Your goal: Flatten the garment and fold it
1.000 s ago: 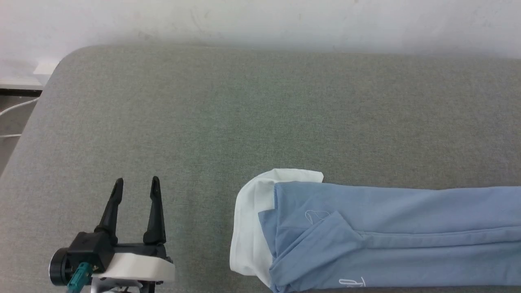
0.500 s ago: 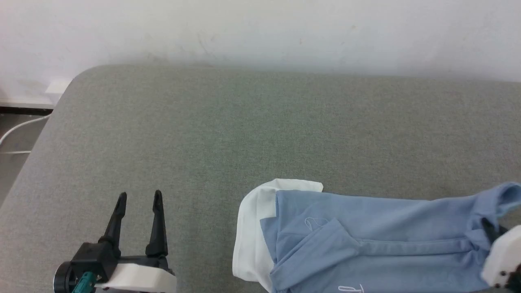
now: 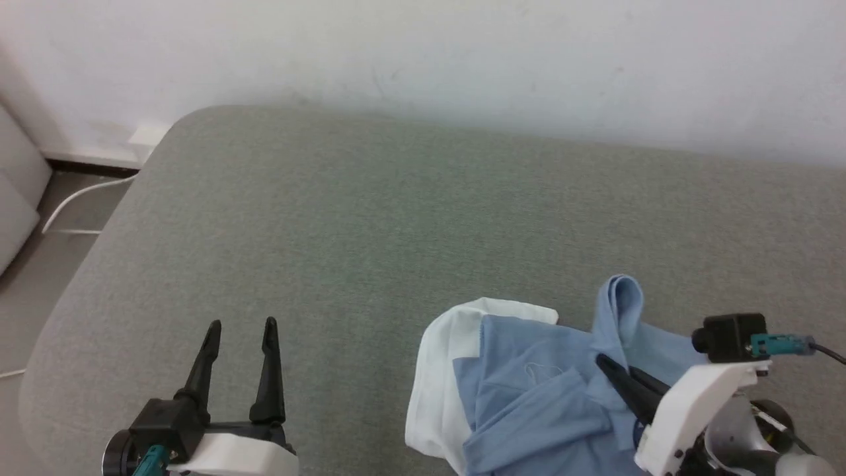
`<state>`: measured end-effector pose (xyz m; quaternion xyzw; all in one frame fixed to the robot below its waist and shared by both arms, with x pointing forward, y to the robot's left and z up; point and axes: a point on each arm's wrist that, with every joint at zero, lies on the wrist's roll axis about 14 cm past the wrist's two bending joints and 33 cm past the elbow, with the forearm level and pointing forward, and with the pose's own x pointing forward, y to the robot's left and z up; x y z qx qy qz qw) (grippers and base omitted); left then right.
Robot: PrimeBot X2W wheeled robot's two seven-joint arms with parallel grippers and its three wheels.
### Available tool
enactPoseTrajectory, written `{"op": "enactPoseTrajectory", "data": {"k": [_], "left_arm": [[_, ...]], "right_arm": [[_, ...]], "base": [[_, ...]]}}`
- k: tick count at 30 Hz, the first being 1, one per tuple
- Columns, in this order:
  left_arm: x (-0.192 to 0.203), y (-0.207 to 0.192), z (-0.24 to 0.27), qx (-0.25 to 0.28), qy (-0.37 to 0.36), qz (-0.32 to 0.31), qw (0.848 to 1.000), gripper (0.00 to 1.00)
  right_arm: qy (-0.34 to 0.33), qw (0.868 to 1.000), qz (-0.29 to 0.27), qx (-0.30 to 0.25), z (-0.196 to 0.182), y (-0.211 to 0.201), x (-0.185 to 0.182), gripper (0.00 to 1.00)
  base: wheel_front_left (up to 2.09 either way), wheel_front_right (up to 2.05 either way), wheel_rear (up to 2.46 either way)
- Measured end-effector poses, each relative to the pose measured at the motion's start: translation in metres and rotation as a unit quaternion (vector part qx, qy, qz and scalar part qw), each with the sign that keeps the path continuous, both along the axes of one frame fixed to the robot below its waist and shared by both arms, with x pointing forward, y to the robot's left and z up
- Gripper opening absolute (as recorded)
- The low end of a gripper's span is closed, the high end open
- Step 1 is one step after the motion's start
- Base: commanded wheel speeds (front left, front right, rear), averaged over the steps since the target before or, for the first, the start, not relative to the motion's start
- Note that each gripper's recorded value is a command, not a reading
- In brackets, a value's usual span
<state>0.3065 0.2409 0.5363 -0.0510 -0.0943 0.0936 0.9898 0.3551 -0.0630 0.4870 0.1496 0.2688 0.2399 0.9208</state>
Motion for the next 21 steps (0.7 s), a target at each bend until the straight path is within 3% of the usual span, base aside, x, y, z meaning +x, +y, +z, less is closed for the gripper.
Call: {"op": "enactPoseTrajectory", "data": {"k": [4, 17, 18, 19, 20, 21], "left_arm": [[-0.008, 0.007, -0.001, -0.001, 0.001, 0.014, 1.0, 1.0], [-0.03, 0.028, -0.009, -0.003, 0.016, 0.057, 0.998, 1.0], [-0.031, 0.029, -0.01, -0.003, 0.017, 0.059, 0.998, 1.0], [-0.031, 0.03, -0.011, -0.003, 0.018, 0.058, 0.998, 1.0], [-0.031, 0.03, -0.012, -0.004, 0.02, 0.059, 0.998, 1.0], [-0.032, 0.031, -0.013, -0.005, 0.022, 0.06, 0.998, 1.0]], "right_arm": [[0.021, 0.997, 0.043, 0.059, -0.001, 0.036, -0.002, 0.0], [0.079, 0.99, 0.076, 0.091, -0.051, 0.096, 0.011, 0.0], [0.082, 0.989, 0.079, 0.093, -0.052, 0.1, 0.012, 0.12], [0.089, 0.988, 0.084, 0.093, -0.055, 0.104, 0.011, 0.76], [0.094, 0.987, 0.093, 0.092, -0.057, 0.11, 0.009, 1.0], [0.098, 0.985, 0.104, 0.093, -0.057, 0.116, 0.006, 1.0]], "base": [[0.0, 0.0, 0.0], [0.0, 0.0, 0.0], [0.0, 0.0, 0.0], [0.0, 0.0, 0.0], [0.0, 0.0, 0.0], [0.0, 0.0, 0.0]]}}
